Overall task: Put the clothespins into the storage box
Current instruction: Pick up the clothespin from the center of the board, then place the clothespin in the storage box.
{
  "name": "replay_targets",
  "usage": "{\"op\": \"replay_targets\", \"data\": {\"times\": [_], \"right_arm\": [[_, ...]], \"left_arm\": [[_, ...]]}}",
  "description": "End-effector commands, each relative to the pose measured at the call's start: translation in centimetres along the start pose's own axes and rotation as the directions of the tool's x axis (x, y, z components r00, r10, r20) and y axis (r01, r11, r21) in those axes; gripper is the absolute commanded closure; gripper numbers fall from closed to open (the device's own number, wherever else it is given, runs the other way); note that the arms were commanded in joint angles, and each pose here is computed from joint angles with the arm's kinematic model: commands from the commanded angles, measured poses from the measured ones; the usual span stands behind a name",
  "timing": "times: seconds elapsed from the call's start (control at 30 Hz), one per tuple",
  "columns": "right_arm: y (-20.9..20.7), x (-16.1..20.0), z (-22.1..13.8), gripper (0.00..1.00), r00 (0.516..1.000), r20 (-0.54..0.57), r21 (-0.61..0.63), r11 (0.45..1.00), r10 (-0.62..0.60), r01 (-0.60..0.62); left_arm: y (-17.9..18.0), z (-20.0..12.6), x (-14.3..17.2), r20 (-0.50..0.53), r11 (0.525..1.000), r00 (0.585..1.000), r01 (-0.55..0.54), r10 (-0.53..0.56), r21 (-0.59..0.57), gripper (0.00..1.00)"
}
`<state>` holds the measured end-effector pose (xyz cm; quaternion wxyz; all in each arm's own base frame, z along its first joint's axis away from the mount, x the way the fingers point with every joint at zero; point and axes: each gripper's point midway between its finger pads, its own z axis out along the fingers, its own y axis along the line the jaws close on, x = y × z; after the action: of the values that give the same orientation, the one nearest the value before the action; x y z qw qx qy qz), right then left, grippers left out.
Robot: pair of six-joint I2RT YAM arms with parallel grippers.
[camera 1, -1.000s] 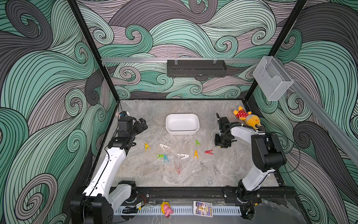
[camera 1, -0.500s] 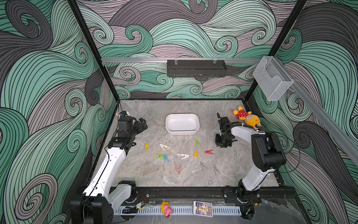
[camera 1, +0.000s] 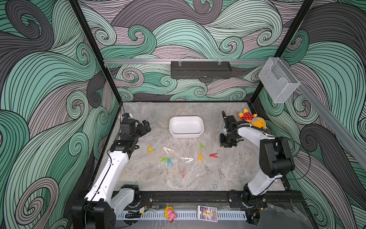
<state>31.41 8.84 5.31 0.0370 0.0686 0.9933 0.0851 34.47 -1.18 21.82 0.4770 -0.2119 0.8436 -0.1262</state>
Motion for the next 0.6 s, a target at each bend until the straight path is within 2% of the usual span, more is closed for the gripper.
{"op": "replay_targets", "data": {"times": [0.0,0.37,0.43,0.57], "right_arm": [[1.9,-0.3,-2.6,0.78,0.999,0.008,-0.049,0.998,-0.036,0.037],[11.3,-5.8,-9.0,0.77,0.971,0.105,-0.154,0.961,-0.214,0.229],[13.7,-6.8,-9.5,0.77,0.958,0.124,-0.169,0.946,-0.257,0.276],[18.2,-7.8,-8.0,0.76,0.940,0.103,-0.204,0.918,-0.326,0.340]], "left_arm": [[-0.7,-0.8,-1.2,0.047,1.000,0.999,-0.022,0.021,0.022,0.04],[-0.7,-1.2,-1.6,0.064,0.999,0.998,-0.027,0.026,0.019,0.04],[-0.8,-1.3,-1.7,0.065,0.999,0.998,-0.026,0.024,0.021,0.04],[-0.8,-1.6,-1.8,0.068,0.999,0.997,-0.033,0.031,0.019,0.04]]}}
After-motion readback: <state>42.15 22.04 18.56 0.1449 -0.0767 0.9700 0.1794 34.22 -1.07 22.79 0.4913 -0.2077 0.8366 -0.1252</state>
